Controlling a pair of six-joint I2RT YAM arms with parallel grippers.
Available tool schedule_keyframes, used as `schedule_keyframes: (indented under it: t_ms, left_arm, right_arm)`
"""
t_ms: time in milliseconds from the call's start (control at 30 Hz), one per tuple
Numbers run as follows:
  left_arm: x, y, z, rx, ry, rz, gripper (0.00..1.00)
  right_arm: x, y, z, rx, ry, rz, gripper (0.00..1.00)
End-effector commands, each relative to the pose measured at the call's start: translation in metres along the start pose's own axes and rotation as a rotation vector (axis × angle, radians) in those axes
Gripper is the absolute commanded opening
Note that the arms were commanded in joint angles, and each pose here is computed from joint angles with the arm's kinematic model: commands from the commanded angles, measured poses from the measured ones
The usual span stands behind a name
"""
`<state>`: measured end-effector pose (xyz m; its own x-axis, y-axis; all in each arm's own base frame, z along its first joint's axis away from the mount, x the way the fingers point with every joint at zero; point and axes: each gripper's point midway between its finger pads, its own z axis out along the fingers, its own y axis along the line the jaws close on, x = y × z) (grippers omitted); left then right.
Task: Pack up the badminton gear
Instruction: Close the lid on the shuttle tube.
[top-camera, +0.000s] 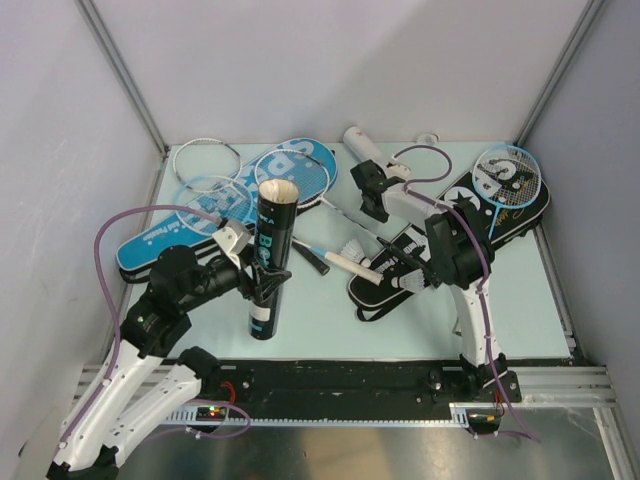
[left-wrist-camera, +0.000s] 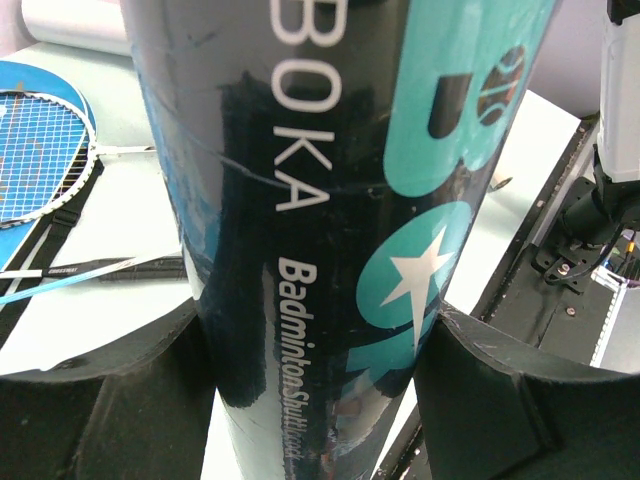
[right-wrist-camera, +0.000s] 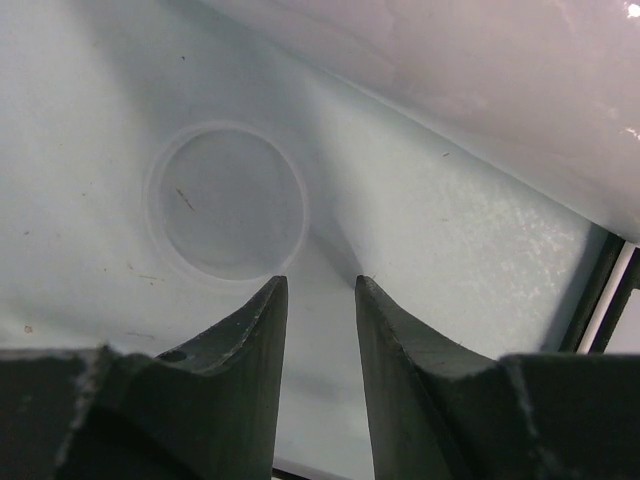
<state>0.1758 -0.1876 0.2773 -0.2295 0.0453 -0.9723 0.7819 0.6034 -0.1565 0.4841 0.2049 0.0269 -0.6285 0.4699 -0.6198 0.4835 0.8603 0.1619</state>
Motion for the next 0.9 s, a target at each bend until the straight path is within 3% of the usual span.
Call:
schedule_keyframes:
  t_ms: [0,233,867]
  left_arm:
    - [-0.016,-0.001,0.0,0.007,-0.061,0.052,0.47]
    - [-0.017,-0.001,0.0,0.007,-0.064,0.054,0.47]
    - [-0.019,-0.003,-0.003,0.01,-0.075,0.058,0.48]
  right_arm:
    - [-0.031,0.013,-0.023,-0.056,-0.07,0.083,0.38]
    - [-0.042,0.016,-0.026,-0.066,-0.092,0.101,0.38]
    - [-0.025,0.01,-0.002,-0.008,-0.007,0.15,0.39]
